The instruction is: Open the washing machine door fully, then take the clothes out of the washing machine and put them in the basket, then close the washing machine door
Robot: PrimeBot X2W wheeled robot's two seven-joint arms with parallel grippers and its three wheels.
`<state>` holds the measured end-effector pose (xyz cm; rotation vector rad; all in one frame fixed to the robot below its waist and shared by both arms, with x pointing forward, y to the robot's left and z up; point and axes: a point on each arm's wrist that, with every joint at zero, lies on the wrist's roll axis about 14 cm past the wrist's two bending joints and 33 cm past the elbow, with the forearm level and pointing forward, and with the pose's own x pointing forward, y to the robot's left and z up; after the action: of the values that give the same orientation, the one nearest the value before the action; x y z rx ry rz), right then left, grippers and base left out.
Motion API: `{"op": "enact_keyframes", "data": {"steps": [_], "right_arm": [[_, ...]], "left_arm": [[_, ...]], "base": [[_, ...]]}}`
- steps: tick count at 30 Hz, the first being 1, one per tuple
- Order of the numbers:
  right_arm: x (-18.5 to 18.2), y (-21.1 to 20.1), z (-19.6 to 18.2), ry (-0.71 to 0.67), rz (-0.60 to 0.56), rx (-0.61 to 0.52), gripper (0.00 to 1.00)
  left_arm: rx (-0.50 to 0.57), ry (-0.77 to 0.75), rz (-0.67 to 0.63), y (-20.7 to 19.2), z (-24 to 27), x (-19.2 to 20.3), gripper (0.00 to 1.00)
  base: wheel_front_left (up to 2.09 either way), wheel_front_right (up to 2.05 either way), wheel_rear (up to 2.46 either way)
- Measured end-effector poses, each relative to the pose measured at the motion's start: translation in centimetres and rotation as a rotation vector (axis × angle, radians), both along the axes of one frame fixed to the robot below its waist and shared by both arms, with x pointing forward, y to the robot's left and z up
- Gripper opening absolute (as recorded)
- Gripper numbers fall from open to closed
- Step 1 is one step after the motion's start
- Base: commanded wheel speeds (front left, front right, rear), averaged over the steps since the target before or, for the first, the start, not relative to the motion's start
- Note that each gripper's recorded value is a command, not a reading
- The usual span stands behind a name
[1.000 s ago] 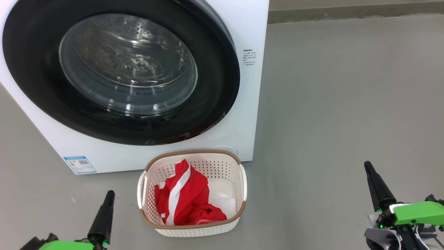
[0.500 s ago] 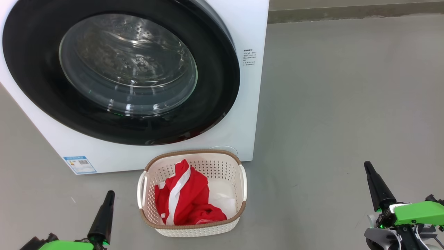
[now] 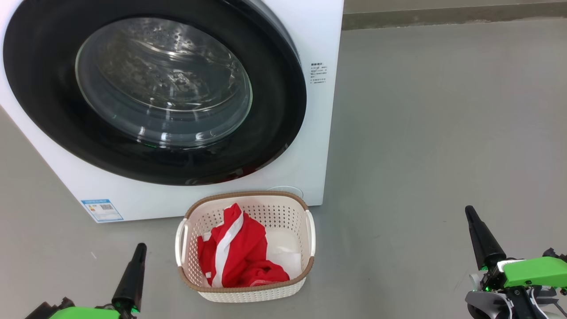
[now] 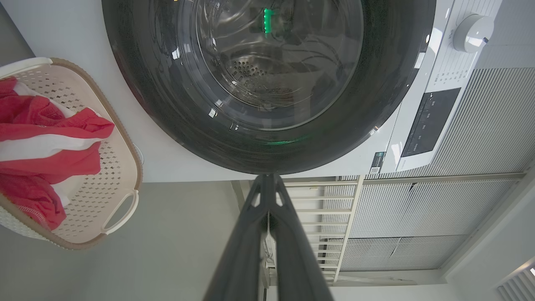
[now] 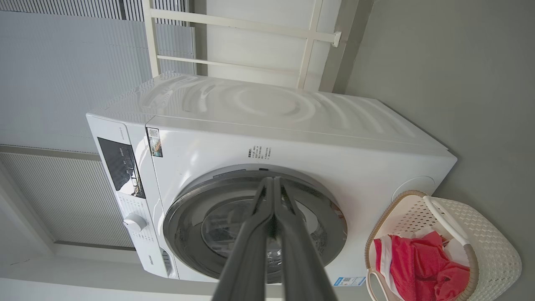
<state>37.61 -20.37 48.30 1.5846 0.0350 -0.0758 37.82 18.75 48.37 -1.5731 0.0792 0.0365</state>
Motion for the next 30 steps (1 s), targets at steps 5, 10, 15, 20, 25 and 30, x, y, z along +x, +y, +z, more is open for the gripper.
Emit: {"op": "enact_keyframes", "data": {"steps": [5, 10, 15, 20, 25, 30], "right_arm": [[0.0, 0.0, 0.0, 0.0, 0.0, 0.0, 0.0], [0.0, -0.01, 0.0, 0.0, 0.0, 0.0, 0.0], [0.0, -0.01, 0.0, 0.0, 0.0, 0.0, 0.0], [0.0, -0.01, 0.01, 0.0, 0.0, 0.0, 0.0], [0.0, -0.01, 0.01, 0.0, 0.0, 0.0, 0.0], [0.0, -0.01, 0.01, 0.0, 0.0, 0.0, 0.0]], "left_arm": [[0.0, 0.0, 0.0, 0.0, 0.0, 0.0, 0.0], [0.0, 0.0, 0.0, 0.0, 0.0, 0.0, 0.0], [0.0, 0.0, 0.0, 0.0, 0.0, 0.0, 0.0], [0.0, 0.0, 0.0, 0.0, 0.01, 0.0, 0.0], [0.0, 0.0, 0.0, 0.01, 0.01, 0.0, 0.0], [0.0, 0.0, 0.0, 0.01, 0.0, 0.0, 0.0]], "base": [[0.0, 0.0, 0.0], [0.0, 0.0, 0.0], [0.0, 0.0, 0.0], [0.0, 0.0, 0.0], [0.0, 0.0, 0.0], [0.0, 0.0, 0.0]]}}
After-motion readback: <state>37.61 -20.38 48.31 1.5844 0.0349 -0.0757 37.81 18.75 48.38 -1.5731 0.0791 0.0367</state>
